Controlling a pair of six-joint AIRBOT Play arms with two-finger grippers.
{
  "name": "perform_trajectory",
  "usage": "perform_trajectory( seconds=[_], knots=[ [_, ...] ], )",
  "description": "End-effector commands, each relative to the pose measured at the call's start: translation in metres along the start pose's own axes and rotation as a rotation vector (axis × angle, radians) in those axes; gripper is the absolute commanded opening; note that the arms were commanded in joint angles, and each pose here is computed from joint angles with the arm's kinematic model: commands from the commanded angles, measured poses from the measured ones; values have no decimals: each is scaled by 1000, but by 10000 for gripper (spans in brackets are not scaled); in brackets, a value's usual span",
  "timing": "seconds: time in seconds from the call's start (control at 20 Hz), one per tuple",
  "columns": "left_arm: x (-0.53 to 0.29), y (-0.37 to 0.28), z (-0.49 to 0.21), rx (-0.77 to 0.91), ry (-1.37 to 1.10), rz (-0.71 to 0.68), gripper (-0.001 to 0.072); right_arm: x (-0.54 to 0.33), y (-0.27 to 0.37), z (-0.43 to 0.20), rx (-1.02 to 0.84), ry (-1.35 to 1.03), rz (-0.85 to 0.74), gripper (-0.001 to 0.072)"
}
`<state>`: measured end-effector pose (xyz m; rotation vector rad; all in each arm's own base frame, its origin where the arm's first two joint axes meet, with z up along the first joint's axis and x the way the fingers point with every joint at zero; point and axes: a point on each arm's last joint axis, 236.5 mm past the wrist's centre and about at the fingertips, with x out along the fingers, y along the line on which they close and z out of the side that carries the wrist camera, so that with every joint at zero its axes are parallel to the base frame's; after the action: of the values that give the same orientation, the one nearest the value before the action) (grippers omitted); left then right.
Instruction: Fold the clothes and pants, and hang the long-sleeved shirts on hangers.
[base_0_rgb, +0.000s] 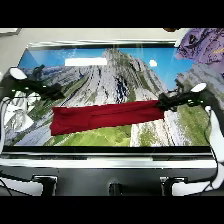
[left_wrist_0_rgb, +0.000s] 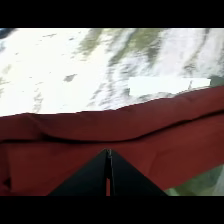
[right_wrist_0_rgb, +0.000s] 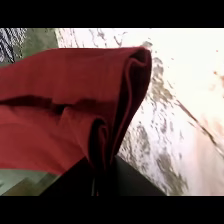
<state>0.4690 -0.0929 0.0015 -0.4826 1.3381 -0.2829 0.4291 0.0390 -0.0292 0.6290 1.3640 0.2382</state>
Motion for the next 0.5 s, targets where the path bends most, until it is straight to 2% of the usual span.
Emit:
perform_trajectory(
  seconds=[0.0,0.2,0.45],
  knots=[
    [44,-64,-4,-18,-27,-51,15,-74,-15,-9,19,-111,-236,26],
    [114,-170,-50,-2,40,-219,15,-139,-23,-31,24,-200,-402,26],
    [178,-284,-130,-45,156,-420,14,-188,0,-34,7,-300,-416,26]
  ],
)
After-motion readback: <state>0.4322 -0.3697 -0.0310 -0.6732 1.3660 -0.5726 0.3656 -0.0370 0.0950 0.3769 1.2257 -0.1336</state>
